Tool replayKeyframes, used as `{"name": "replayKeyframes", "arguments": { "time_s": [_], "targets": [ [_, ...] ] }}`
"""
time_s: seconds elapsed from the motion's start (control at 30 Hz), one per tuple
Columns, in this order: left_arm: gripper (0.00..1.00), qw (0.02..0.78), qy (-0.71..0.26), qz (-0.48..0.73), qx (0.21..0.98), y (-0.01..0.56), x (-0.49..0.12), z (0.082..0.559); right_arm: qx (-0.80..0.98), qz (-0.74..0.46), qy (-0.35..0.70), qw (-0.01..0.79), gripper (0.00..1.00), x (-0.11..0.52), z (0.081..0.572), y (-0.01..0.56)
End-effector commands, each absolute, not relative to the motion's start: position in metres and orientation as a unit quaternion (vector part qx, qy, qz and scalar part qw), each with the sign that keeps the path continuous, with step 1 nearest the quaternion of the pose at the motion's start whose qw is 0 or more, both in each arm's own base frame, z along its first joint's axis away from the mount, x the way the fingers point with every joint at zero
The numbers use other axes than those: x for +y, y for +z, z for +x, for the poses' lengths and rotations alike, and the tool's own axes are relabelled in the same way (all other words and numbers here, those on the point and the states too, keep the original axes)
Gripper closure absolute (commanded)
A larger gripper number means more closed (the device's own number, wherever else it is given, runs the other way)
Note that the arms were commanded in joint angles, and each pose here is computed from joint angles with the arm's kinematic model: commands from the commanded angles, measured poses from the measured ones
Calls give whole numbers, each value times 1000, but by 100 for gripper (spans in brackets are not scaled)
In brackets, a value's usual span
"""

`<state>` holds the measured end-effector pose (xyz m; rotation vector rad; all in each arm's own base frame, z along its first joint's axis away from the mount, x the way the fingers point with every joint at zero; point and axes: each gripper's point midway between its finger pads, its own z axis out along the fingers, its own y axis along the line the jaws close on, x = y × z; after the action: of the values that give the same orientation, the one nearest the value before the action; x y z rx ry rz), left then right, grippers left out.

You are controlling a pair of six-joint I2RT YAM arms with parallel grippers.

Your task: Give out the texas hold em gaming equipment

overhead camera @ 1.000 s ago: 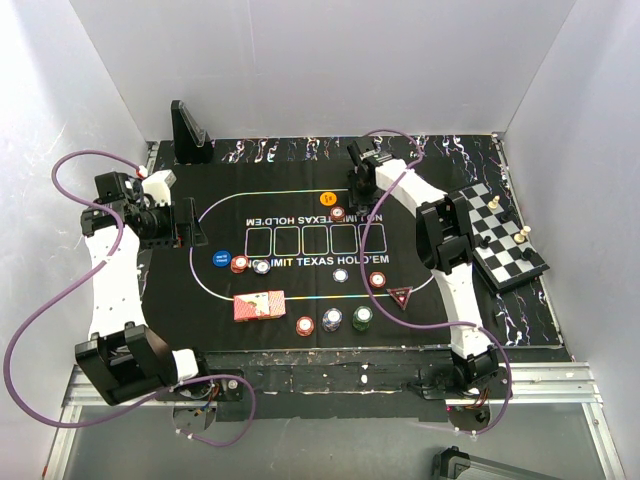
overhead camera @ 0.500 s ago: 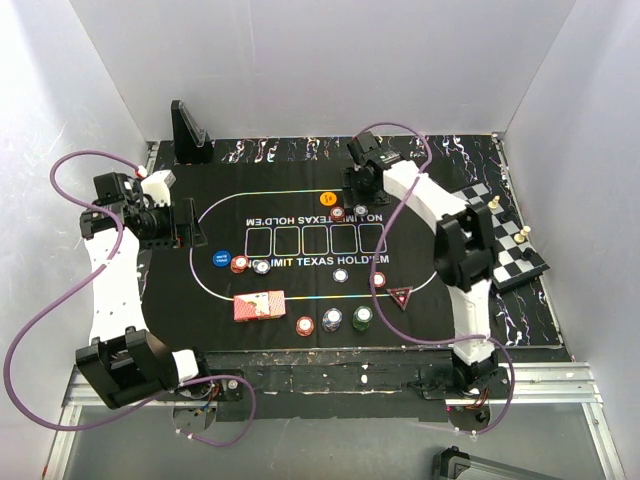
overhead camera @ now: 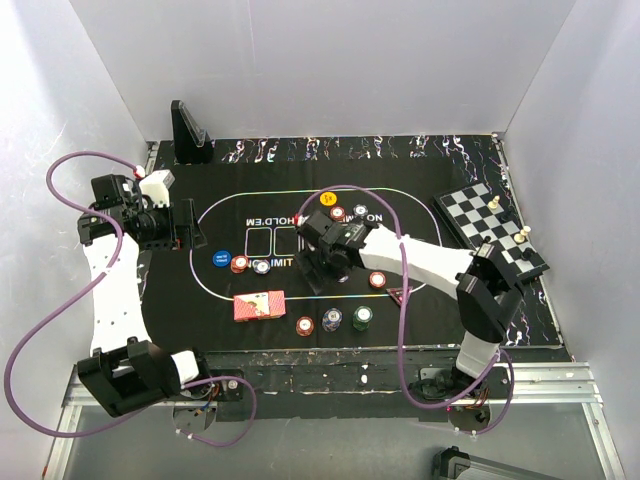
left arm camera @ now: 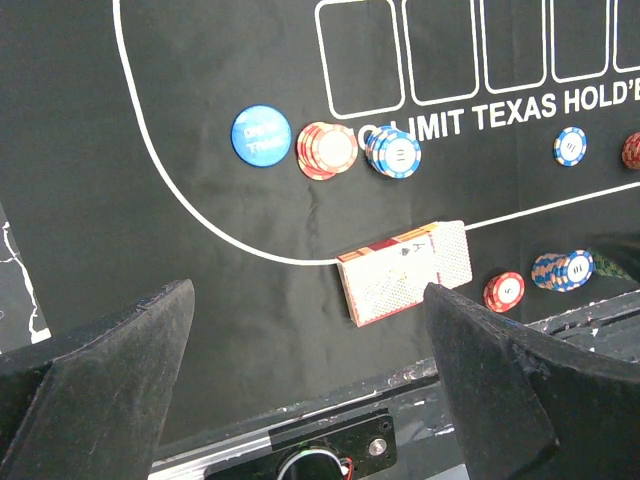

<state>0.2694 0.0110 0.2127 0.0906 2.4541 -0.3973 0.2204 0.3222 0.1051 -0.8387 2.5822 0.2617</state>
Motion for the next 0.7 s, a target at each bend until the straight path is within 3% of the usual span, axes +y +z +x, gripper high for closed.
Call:
{"name": "replayKeyframes", "arguments": {
  "time_s": [0.0, 0.5, 0.67],
  "targets": [
    [0, 340, -150, 36, 928, 226, 9, 264, 933, -304, 92, 172, 15, 316, 190, 91],
    [0, 343, -145, 39, 927, 228, 9, 261, 936, -327, 85, 101, 13, 319, 132, 38],
    [0, 342, -142, 38, 928, 226, 10, 260, 938, -325, 77, 95, 20, 317, 130, 29]
  ]
}}
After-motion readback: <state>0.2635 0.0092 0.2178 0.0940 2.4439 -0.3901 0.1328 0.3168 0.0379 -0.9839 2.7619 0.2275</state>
